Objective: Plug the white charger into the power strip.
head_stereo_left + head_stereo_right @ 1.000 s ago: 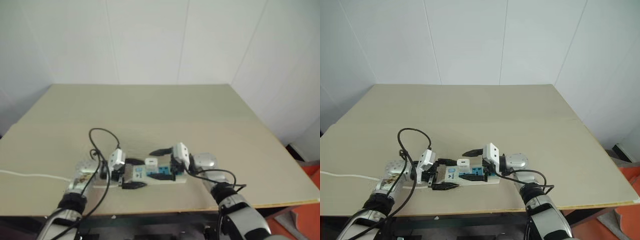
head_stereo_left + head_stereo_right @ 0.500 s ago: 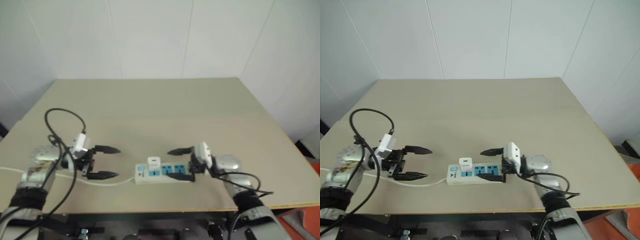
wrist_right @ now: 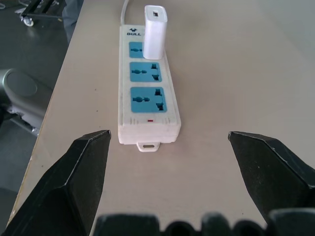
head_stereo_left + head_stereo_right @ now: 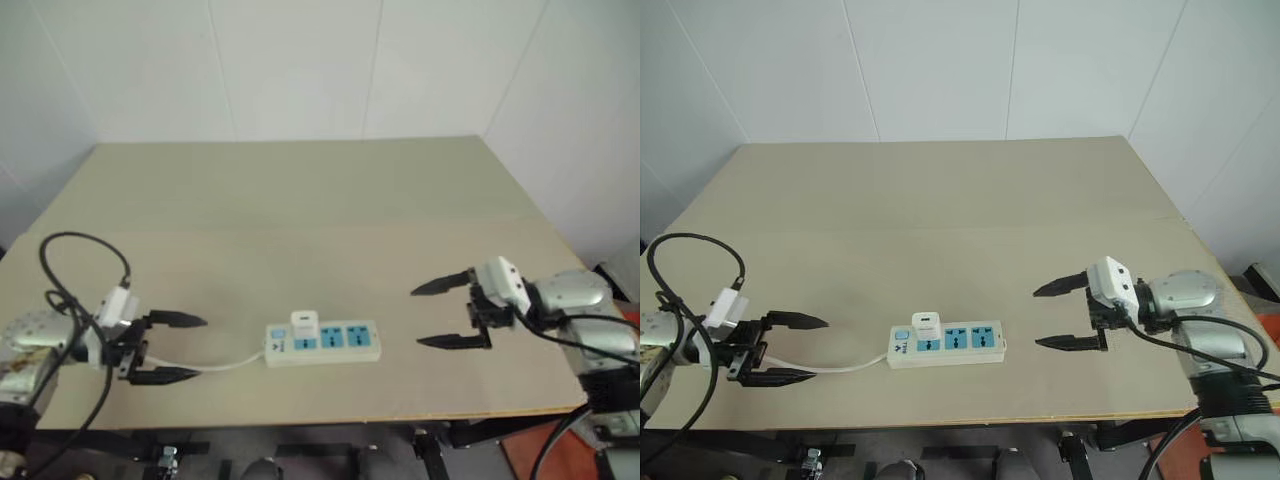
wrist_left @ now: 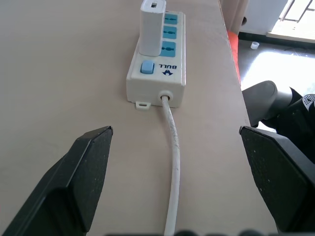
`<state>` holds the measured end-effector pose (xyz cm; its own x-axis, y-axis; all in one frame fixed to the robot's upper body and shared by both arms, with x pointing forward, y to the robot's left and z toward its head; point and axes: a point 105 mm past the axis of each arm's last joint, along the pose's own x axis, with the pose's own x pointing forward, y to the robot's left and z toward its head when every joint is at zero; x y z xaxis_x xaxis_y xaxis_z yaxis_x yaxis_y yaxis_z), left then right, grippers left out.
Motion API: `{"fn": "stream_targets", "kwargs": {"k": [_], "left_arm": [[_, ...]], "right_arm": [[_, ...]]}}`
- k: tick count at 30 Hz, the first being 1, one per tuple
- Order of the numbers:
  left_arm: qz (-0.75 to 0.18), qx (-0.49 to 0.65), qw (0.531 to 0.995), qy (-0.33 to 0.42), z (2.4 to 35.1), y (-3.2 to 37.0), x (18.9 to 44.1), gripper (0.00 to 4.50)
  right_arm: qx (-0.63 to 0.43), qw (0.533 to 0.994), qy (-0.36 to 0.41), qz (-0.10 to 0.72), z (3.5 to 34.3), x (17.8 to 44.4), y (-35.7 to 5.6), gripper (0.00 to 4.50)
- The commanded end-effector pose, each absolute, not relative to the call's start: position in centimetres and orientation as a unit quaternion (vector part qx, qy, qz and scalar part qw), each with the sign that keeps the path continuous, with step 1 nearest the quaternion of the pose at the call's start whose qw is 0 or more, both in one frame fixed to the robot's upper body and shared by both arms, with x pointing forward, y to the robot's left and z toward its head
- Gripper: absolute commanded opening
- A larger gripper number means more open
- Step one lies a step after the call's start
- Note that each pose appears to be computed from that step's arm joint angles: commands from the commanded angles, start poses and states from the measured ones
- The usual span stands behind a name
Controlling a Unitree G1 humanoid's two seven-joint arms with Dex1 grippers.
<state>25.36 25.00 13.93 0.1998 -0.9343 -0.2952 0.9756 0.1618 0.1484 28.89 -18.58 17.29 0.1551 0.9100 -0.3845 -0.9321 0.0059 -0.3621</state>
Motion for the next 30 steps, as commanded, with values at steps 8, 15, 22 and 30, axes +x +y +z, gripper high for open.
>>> {"fn": "stream_targets", "kwargs": {"k": [8, 15, 22, 30], "left_arm": [[-0.639, 0.127, 0.758, 0.028, 13.5, 23.3, 24.9, 4.49], [-0.642, 0.134, 0.755, 0.031, 14.7, 23.1, 27.1, 4.49], [-0.636, 0.152, 0.756, 0.038, 15.7, 23.7, 28.5, 4.49], [-0.624, 0.177, 0.760, 0.036, 17.8, 24.9, 29.2, 4.49]], "right_arm": [[-0.280, 0.726, 0.095, 0.622, 17.5, 28.7, -20.0, 4.50], [-0.278, 0.748, 0.111, 0.592, 17.8, 29.7, -20.5, 4.50], [-0.295, 0.748, 0.079, 0.590, 18.6, 30.7, -19.3, 4.50], [-0.273, 0.750, 0.127, 0.589, 19.3, 31.9, -15.4, 4.50]]}}
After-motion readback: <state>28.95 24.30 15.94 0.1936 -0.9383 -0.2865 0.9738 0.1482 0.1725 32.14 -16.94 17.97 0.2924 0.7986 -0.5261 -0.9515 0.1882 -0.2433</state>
